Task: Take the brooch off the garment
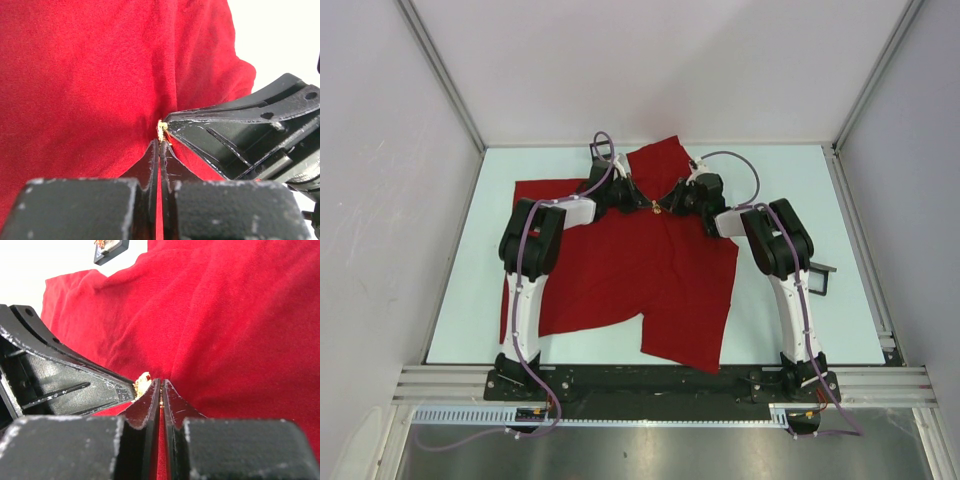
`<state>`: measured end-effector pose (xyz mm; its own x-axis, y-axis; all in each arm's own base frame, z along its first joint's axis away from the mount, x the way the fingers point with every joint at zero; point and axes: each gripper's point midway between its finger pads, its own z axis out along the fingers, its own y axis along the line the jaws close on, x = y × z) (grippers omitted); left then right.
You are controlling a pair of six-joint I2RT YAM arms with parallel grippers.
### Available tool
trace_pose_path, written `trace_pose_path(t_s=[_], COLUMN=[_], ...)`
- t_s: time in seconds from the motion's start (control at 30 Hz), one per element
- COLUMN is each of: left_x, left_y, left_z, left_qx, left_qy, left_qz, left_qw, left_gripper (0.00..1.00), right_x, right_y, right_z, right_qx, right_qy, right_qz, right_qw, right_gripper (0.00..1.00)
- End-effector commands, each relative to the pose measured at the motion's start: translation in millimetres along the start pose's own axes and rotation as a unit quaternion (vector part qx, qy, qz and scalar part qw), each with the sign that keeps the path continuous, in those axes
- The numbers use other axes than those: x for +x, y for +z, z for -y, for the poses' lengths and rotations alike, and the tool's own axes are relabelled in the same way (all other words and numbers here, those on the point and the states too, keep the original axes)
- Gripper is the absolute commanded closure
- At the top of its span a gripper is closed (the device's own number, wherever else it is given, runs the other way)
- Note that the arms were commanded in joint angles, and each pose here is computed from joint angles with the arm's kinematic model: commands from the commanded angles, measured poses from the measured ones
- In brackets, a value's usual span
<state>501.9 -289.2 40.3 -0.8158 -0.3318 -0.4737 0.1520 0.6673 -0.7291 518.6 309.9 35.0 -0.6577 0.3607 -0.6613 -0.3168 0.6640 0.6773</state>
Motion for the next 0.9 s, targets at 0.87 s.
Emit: trace_pose_path(t_s=[0.87], left_x=[-7.1], left_y=[6.7], left_z=[61.5], left_qx=[0.045], left_qy=[0.021], left_qz=[-0.014], left_qw=[0.999], left_gripper=[1.0], right_x=[18.4], right_y=[-8.5], right_z=[-88.6], right_qx=[-0.112], right_qy=[-0.167], right_qz=[-0.048], right_qw=[0.978], right_gripper=[0.94])
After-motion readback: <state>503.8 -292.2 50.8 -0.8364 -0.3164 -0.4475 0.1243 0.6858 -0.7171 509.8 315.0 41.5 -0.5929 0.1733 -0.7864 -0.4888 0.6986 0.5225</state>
